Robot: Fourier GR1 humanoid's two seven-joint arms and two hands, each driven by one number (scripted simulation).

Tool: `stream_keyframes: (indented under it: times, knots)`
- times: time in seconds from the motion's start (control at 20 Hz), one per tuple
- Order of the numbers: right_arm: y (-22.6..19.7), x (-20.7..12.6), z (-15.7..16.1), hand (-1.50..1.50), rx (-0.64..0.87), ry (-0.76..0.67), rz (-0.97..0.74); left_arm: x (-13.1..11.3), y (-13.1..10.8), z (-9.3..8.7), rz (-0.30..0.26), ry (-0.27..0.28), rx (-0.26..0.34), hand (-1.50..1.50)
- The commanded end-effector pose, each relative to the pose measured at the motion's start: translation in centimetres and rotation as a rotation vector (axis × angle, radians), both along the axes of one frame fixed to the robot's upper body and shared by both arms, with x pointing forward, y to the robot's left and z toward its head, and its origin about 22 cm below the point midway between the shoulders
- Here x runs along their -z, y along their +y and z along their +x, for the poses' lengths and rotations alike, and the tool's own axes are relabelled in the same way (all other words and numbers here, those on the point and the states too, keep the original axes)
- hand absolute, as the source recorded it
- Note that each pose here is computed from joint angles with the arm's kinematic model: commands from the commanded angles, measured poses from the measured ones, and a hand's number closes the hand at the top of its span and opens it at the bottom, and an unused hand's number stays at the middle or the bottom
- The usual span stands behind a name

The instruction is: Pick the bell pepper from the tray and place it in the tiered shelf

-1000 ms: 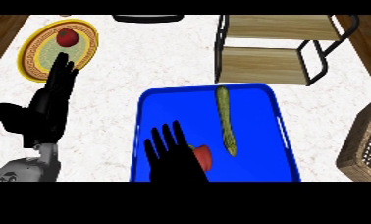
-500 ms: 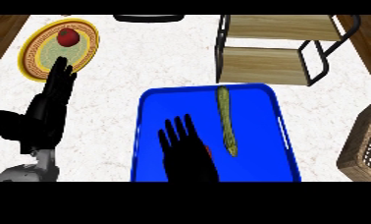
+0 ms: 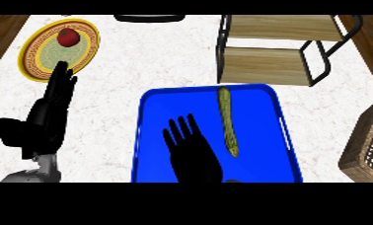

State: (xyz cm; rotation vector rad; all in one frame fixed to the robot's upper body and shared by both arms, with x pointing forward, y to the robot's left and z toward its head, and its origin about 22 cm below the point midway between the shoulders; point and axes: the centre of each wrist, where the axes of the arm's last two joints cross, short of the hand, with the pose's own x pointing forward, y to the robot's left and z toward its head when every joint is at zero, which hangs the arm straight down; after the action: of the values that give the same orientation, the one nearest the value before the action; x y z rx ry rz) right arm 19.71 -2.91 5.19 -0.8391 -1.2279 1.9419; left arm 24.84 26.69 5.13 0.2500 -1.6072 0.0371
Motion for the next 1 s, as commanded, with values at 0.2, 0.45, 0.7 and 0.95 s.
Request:
stream_keyframes:
  times: [0.2,0.45,0.7,0.95]
  knots:
    - [0.1,2.6,1.6,-1.50,0.014,0.030,-0.029,-0.9,-0.2,1.7,0.007,-0.011,0.000,0.00]
    - [-0.4,4.5,1.7,1.50,-0.011,0.076,-0.102,-0.5,-0.9,1.9,-0.002,0.024,0.000,0.00]
    - [-1.4,5.1,0.3,1.50,-0.134,-0.048,-0.091,-0.9,0.9,0.7,-0.012,0.006,0.008,0.00]
    - [-2.8,4.0,3.2,1.50,0.281,-0.001,0.079,-1.2,0.8,1.3,-0.020,0.002,-0.015,0.00]
